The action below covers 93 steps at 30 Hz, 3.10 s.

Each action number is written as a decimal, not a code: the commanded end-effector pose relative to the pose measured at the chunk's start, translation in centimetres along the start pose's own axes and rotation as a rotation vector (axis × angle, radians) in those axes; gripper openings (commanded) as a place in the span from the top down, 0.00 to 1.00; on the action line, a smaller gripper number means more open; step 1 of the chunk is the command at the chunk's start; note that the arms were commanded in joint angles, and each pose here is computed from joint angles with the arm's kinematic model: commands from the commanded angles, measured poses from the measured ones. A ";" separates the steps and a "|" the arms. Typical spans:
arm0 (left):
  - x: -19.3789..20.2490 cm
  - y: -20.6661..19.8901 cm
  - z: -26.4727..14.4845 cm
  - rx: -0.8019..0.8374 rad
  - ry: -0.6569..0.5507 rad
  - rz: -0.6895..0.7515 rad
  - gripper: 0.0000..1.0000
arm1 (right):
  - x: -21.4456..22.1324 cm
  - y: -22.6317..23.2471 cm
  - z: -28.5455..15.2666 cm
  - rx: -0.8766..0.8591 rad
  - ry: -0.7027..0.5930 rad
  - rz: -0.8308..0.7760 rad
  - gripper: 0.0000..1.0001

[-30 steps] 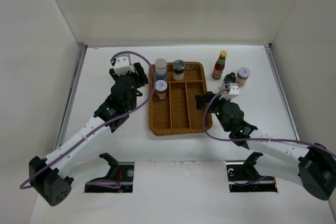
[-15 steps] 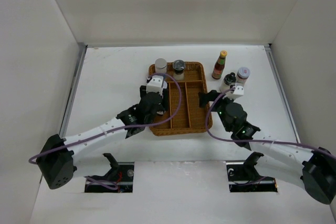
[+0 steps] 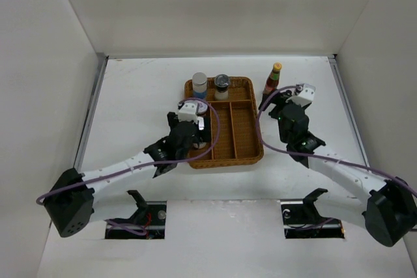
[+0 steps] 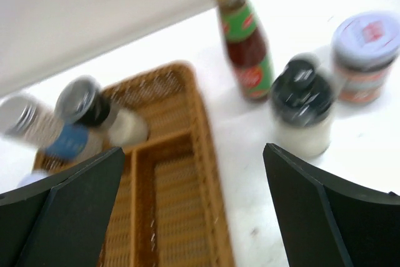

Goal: Organize the condiment bottles

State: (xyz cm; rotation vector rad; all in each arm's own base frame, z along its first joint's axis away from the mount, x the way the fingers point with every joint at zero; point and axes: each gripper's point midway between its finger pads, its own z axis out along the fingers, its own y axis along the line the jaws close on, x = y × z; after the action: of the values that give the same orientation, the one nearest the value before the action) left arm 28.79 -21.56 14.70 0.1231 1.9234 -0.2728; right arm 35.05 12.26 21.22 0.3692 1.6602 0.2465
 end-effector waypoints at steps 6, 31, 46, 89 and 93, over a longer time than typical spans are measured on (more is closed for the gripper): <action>-10.0 2.5 -3.7 0.029 -0.355 -0.257 0.00 | -5.6 -6.8 2.9 0.264 -0.056 -0.105 0.00; -6.0 7.4 -2.0 -0.057 -0.428 -0.424 0.00 | 1.5 -9.4 11.4 0.281 0.172 -0.153 0.39; -4.5 8.9 -0.9 -0.110 -0.406 -0.462 0.00 | -1.3 11.0 0.6 -0.212 0.043 -0.140 0.43; -3.6 8.3 -0.3 -0.075 -0.372 -0.465 0.01 | -2.3 -13.7 8.3 0.417 0.021 -0.069 0.00; -3.4 8.1 -0.2 -0.068 -0.365 -0.462 0.01 | -3.0 -15.1 11.2 0.371 0.045 -0.032 0.00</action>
State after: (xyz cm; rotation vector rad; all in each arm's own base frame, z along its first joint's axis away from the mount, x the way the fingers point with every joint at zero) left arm 31.58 -12.82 15.62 -0.3965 1.6188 -0.4356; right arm 42.23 -4.03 13.88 0.6438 1.8188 -0.2098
